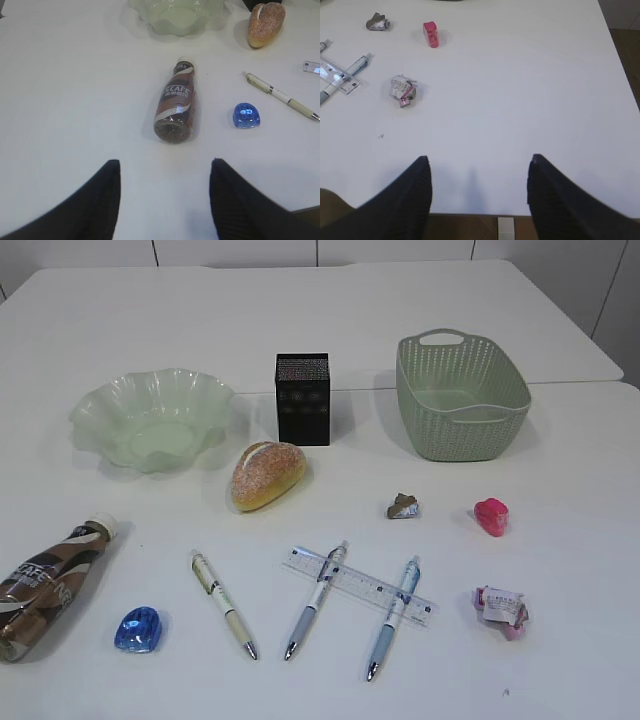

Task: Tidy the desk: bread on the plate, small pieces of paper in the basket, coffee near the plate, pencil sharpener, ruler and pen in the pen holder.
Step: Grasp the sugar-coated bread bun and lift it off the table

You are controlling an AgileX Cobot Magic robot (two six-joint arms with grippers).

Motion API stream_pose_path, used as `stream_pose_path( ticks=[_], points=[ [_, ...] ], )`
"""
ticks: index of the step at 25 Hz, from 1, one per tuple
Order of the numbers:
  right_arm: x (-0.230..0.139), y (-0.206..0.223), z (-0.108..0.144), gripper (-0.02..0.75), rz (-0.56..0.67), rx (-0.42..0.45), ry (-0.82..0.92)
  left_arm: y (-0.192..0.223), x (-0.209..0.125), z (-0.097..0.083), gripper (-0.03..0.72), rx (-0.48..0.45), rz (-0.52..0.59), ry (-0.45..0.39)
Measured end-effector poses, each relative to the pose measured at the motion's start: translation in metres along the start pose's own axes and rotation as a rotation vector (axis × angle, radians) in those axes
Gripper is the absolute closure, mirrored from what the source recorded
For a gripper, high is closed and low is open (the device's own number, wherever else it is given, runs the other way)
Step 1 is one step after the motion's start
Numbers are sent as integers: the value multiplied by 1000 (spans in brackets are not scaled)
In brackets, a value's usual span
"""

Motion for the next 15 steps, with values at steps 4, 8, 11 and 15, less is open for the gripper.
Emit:
stream_pose_path(
  ticks=[4, 8, 11, 15],
  points=[
    [0, 0, 0, 260, 0, 0, 0, 0, 0, 0, 288, 0, 0, 0],
    [0, 0, 0, 260, 0, 0, 0, 0, 0, 0, 288, 0, 0, 0],
    [0, 0, 0, 260, 0, 0, 0, 0, 0, 0, 288, 0, 0, 0],
    [0, 0, 0, 260, 0, 0, 0, 0, 0, 0, 288, 0, 0, 0]
  ],
)
Point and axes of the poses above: a point on each arm's last joint axis where the gripper is mounted, y pointing out along that axis toward the gripper, z along the wrist's bending axis when the last joint is at zero, x = y × z, the point moved 2 cm from there along y, pointing out along that axis toward the gripper, and after that the axes turned 12 degrees about y, right-handed, at the moved point
